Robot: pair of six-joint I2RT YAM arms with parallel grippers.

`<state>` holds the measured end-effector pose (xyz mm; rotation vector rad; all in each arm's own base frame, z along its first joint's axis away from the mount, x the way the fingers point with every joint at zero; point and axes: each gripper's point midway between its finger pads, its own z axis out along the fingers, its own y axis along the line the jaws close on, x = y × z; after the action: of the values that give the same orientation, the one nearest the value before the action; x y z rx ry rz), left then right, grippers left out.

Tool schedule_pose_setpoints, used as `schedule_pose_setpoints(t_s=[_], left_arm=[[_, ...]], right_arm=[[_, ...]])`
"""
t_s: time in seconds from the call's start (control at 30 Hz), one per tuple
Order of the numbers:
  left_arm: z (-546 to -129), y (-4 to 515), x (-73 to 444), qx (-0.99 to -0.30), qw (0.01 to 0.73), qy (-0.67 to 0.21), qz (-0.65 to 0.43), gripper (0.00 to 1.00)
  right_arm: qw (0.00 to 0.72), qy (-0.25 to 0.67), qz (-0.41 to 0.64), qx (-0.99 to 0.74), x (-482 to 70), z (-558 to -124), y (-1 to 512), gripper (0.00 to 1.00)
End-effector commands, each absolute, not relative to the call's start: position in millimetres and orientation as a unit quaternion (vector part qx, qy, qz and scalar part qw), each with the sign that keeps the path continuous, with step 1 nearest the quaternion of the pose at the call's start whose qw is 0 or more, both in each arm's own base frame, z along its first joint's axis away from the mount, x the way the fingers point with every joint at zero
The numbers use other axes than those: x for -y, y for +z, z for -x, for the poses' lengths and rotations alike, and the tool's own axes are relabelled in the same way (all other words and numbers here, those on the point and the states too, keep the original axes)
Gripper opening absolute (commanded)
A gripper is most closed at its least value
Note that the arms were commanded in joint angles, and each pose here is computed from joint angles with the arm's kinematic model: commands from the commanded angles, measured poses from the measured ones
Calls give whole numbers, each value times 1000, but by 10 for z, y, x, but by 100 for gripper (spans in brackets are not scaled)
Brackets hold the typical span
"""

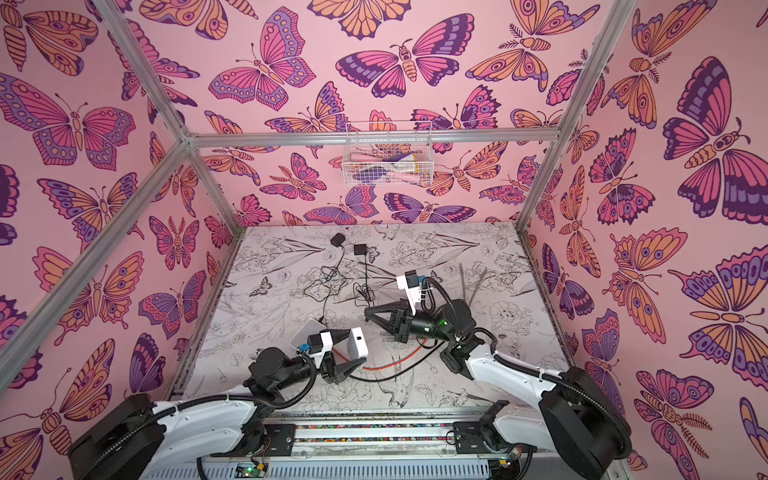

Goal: Insert the plug into the switch port

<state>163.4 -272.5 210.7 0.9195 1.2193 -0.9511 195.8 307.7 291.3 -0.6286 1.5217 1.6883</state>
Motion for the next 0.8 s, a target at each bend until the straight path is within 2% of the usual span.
schedule_pose_setpoints(t_s=[0.0,0.33,0.77], left_arm=[[-1586,2287,2704,-501,644,-426,-391,0],[-1602,2285,2724,-503,642,-426,-391,0],[-1616,2325,2732,-503,643,-427,-389,0]], right_arm=[[400,657,257,-586,-3058,-1859,2963,0],[398,638,279,-598,-3118,-1688,2854,0],[399,612,283,-622,-3251,-1742,2700,0]])
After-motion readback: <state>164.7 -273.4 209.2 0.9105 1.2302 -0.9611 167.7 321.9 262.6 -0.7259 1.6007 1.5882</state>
